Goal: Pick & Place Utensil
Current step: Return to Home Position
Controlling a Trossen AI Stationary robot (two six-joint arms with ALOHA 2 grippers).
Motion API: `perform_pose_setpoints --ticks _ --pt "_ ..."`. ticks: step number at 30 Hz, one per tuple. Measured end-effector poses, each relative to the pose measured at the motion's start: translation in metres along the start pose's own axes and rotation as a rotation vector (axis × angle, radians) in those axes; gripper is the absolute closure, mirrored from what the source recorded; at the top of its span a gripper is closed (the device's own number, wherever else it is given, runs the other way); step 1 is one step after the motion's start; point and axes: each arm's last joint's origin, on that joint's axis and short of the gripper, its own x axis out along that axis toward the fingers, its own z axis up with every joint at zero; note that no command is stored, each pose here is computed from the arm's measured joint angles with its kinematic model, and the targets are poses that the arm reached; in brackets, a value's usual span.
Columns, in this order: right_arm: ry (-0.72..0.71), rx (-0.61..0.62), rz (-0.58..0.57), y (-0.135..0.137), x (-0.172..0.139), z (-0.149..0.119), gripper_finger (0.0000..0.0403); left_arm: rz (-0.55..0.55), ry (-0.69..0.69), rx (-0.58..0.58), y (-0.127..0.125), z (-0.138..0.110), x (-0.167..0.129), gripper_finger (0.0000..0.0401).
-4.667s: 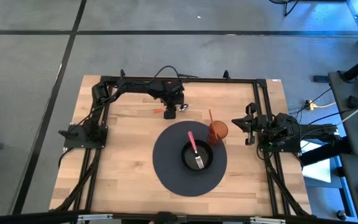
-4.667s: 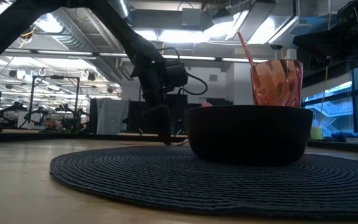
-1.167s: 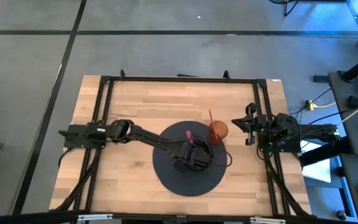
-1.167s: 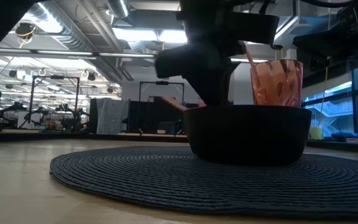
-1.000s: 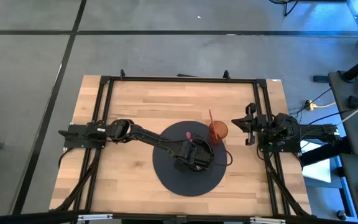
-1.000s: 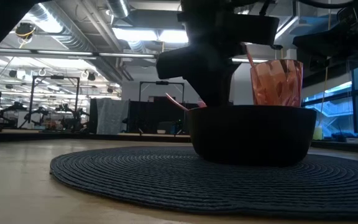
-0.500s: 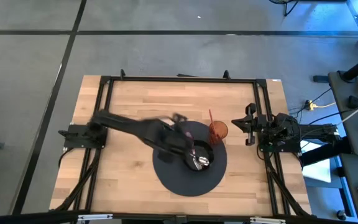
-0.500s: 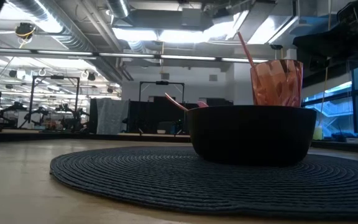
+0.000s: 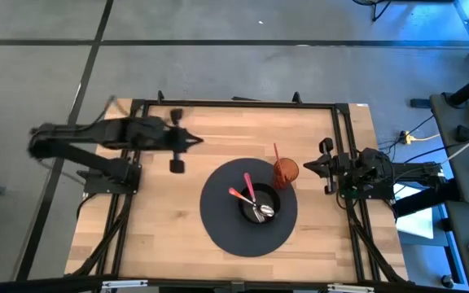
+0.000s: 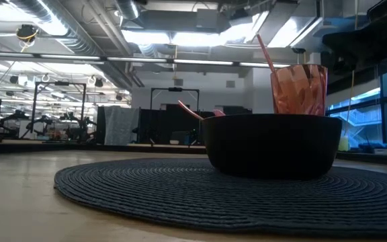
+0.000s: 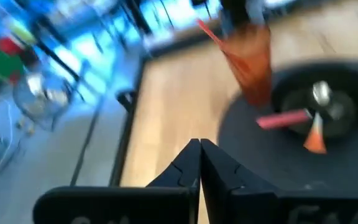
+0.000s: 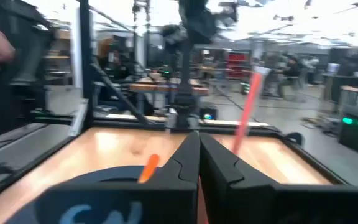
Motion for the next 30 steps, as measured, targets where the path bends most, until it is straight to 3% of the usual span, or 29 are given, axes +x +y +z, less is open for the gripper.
perform_pose_setpoints --ticks 5,11,13,18,23,30 --pt "-0.039 0.006 0.029 0.001 0.0 0.004 0.0397 0.039 -0.281 -0.087 -0.008 -0.084 -0.004 0.0399" --pt "-0.061 0.014 0.046 0.001 0.0 0.006 0.04 0.118 -0.41 -0.154 -0.023 -0.156 -0.012 0.0399" --pt "-0.062 0.014 0.046 0.001 0.0 0.006 0.04 0.142 -0.475 -0.19 -0.025 -0.167 -0.023 0.04" --pt "-0.068 0.011 0.046 0.001 0.0 0.006 0.0401 0.075 -0.668 -0.242 -0.035 -0.185 -0.042 0.0399" --pt "-0.068 0.011 0.043 0.001 0.0 0.006 0.0401 0.044 -0.709 -0.264 -0.038 -0.187 -0.031 0.0399" --pt "-0.07 0.022 0.043 0.001 -0.001 0.007 0.0401 0.026 -0.712 -0.205 -0.042 -0.192 -0.025 0.0399"
